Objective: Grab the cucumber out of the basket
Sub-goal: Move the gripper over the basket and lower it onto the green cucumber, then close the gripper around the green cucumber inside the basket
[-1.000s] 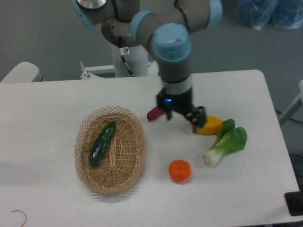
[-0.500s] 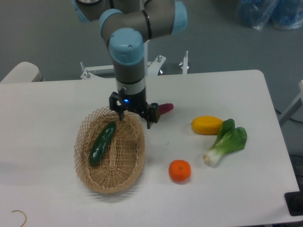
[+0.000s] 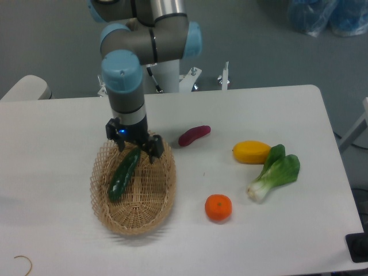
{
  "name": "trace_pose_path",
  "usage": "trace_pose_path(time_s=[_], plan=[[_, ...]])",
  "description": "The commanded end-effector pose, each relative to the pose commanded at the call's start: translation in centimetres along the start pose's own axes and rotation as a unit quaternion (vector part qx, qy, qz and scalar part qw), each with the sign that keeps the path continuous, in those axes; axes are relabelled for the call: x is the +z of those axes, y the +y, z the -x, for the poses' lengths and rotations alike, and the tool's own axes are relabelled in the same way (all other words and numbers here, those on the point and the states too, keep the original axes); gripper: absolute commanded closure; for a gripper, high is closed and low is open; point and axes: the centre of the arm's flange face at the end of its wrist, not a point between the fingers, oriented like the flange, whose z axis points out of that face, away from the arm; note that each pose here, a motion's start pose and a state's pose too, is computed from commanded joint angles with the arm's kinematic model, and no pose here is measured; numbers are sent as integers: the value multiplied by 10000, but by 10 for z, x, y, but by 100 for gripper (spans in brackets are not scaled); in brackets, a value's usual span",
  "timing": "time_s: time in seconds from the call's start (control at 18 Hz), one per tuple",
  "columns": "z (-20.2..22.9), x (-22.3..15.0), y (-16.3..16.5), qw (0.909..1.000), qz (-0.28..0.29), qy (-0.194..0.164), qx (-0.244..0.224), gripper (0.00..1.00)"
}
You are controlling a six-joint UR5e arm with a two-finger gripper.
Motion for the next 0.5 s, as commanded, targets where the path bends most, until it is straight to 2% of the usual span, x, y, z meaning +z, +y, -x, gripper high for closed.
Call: trace_pose_path(time_s=[0.33,0.5], plan=[[4,33,-3,9989,134,115,-432,0],[4,46,-3,9985,219,182,-466,0]])
